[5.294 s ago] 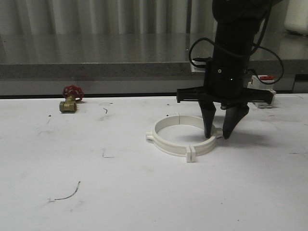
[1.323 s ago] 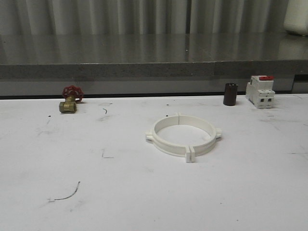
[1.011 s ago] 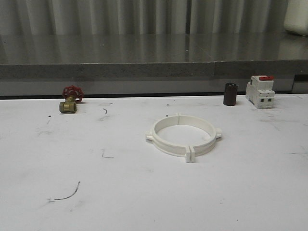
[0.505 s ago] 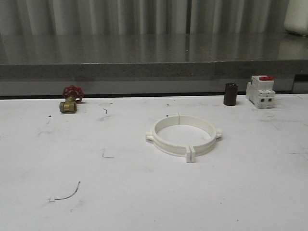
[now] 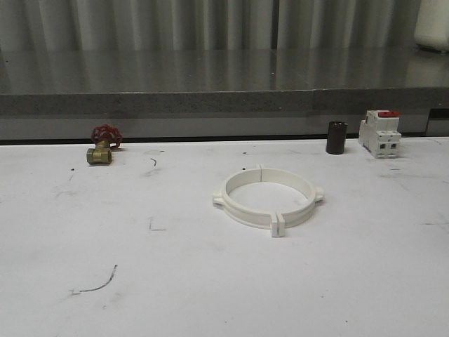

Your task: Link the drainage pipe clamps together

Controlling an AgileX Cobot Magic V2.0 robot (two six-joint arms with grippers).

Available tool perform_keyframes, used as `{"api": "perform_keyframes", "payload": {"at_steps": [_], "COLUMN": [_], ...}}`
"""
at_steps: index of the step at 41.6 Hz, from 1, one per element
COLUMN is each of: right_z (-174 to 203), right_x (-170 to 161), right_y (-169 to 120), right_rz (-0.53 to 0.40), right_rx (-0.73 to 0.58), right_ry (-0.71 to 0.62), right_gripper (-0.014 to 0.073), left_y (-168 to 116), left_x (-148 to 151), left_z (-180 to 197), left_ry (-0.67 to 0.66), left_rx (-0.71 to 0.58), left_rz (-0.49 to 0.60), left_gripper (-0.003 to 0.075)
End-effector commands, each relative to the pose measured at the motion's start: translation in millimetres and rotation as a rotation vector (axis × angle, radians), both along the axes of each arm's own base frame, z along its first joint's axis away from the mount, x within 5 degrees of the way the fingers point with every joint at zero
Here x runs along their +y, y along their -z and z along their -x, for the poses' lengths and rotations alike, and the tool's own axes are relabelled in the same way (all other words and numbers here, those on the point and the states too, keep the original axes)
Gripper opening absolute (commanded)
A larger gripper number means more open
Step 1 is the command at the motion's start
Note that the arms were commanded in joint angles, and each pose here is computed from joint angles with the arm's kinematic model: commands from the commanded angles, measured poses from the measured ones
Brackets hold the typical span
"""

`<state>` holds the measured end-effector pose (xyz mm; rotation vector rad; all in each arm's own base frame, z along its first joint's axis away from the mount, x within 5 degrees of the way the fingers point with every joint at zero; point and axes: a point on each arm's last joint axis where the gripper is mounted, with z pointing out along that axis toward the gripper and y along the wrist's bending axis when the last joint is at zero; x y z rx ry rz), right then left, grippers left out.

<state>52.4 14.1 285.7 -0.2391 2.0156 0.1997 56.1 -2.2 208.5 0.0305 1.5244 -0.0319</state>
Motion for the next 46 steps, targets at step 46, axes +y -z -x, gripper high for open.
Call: {"api": "perform_keyframes", "payload": {"at_steps": [46], "right_z": [-3], "right_x": [-11], "right_y": [83], "right_rz": [-0.140], "right_rx": [-0.480], "right_ry": [0.230], "right_gripper": [-0.0070], "left_y": [0], "left_x": [0], "left_z": [0], "left_ry": [-0.002], "left_rx": [-0.069], "left_rz": [0.010], "left_gripper": [-0.0020]}}
